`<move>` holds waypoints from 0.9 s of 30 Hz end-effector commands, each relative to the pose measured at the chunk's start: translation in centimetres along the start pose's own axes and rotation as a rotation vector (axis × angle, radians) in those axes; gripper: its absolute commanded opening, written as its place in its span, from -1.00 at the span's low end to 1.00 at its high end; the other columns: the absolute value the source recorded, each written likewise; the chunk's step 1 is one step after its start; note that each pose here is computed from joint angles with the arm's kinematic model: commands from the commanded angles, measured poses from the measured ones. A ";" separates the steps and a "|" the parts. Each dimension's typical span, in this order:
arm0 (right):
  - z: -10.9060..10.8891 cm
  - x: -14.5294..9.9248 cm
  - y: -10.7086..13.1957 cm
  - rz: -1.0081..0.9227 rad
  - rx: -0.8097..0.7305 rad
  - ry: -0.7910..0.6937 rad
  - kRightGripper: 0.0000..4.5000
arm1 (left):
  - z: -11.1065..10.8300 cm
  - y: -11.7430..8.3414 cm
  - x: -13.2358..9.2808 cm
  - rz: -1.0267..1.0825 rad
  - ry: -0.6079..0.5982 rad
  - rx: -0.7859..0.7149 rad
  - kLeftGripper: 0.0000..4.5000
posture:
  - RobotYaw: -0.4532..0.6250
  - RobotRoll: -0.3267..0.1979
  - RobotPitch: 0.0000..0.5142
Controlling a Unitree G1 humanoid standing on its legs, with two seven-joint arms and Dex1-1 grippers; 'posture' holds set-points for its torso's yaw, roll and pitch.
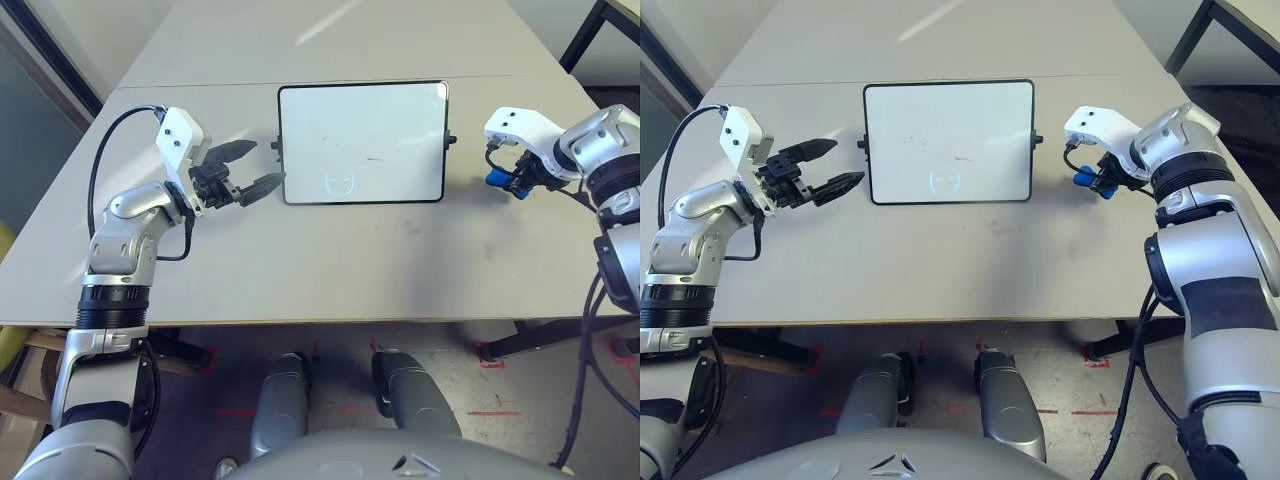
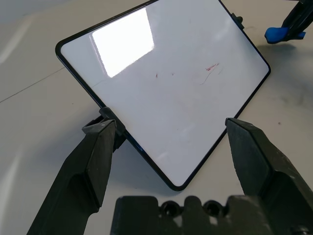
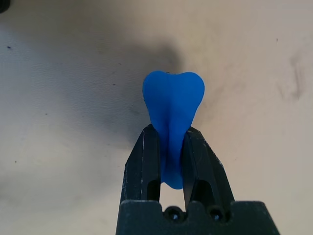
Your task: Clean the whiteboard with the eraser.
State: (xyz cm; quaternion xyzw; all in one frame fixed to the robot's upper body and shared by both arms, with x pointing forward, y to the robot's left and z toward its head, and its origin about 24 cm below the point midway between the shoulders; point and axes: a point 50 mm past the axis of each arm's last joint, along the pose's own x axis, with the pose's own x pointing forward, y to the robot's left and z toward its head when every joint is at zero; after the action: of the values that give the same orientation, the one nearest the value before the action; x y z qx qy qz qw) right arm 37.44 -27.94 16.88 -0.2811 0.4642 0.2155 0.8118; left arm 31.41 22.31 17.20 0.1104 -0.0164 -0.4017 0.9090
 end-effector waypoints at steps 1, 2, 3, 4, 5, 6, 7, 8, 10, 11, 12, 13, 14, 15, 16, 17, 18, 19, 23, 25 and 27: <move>-0.3 0.0 0.0 0.006 0.061 -0.002 -0.83 | -0.1 0.2 0.0 -0.003 0.022 0.005 1.00 | -0.36 0.25 -0.48; -0.5 0.2 0.0 0.001 0.068 0.003 -0.83 | -0.1 0.2 0.0 -0.004 0.022 0.005 1.00 | -0.36 0.25 -0.49; -0.6 0.2 0.0 -0.003 0.075 0.005 -0.83 | -0.1 0.2 0.0 -0.004 0.022 0.005 1.00 | -0.36 0.25 -0.49; -0.7 0.3 0.0 -0.006 0.084 0.004 -0.83 | -0.1 0.2 0.0 -0.005 0.022 0.006 1.00 | -0.36 0.25 -0.49; -0.7 0.3 0.0 -0.007 0.094 0.003 -0.83 | -0.1 0.1 0.0 -0.006 0.022 0.006 1.00 | -0.36 0.25 -0.49; -0.8 0.4 0.0 -0.007 0.107 0.000 -0.83 | -0.1 0.2 0.0 -0.006 0.022 0.006 1.00 | -0.36 0.25 -0.49; -0.8 0.5 0.0 -0.010 0.119 -0.001 -0.83 | -0.1 0.2 0.1 -0.007 0.022 0.006 1.00 | -0.36 0.25 -0.49; -0.9 0.5 0.0 -0.022 0.132 -0.003 -0.67 | -0.1 0.2 0.1 -0.007 0.022 0.007 1.00 | -0.36 0.25 -0.49; -1.0 0.6 0.0 -0.031 0.152 -0.007 -0.39 | -0.1 0.2 0.1 -0.007 0.023 0.007 1.00 | -0.36 0.25 -0.50; -1.0 0.6 0.0 -0.028 0.163 -0.015 -0.22 | 0.0 0.2 0.1 -0.007 0.023 0.008 1.00 | -0.36 0.25 -0.50; -0.9 0.6 0.0 -0.021 0.177 -0.025 -0.03 | 0.0 0.2 0.0 -0.007 0.023 0.008 1.00 | -0.36 0.25 -0.50; -0.9 0.5 0.0 -0.017 0.189 -0.033 0.10 | 0.0 0.2 0.0 -0.007 0.023 0.009 1.00 | -0.36 0.25 -0.50; -0.9 0.5 0.0 -0.015 0.197 -0.037 0.30 | 0.0 0.2 0.0 -0.007 0.023 0.009 1.00 | -0.36 0.25 -0.50; -0.8 0.5 0.0 -0.012 0.201 -0.048 0.46 | 0.0 0.3 0.0 -0.007 0.023 0.009 1.00 | -0.35 0.25 -0.52; -0.8 0.4 0.0 -0.012 0.208 -0.055 0.64 | 0.0 0.3 0.0 -0.006 0.023 0.009 1.00 | -0.35 0.25 -0.52; -0.9 0.4 -0.1 -0.013 0.216 -0.064 0.80 | 0.0 0.3 0.0 -0.006 0.023 0.009 1.00 | -0.35 0.25 -0.53; -0.9 0.3 -0.2 -0.013 0.220 -0.075 0.96 | 0.0 0.3 -0.1 -0.005 0.023 0.010 1.00 | -0.35 0.25 -0.53; -0.9 0.2 -0.3 -0.014 0.218 -0.081 0.98 | 0.0 0.4 -0.1 -0.004 0.022 0.010 1.00 | -0.35 0.25 -0.53; -0.5 -0.5 -0.9 -0.025 0.186 -0.219 0.98 | 1.0 1.0 -0.9 0.052 -0.049 -0.013 1.00 | -0.33 0.25 -0.54; -0.2 -1.0 -1.5 -0.065 0.188 -0.356 0.98 | 1.6 1.6 -1.7 0.122 -0.102 -0.026 1.00 | -0.32 0.25 -0.52; 0.0 -1.2 -1.8 -0.097 0.192 -0.440 0.98 | 1.9 2.1 -2.2 0.176 -0.130 -0.036 1.00 | -0.31 0.25 -0.51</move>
State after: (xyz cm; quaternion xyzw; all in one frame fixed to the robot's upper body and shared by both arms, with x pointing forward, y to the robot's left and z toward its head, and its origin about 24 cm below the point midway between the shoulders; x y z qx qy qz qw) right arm 37.84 -29.16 18.03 -0.1750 0.3149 0.1914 0.9130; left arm 31.27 24.59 18.97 0.0767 -0.0618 -0.3428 0.9342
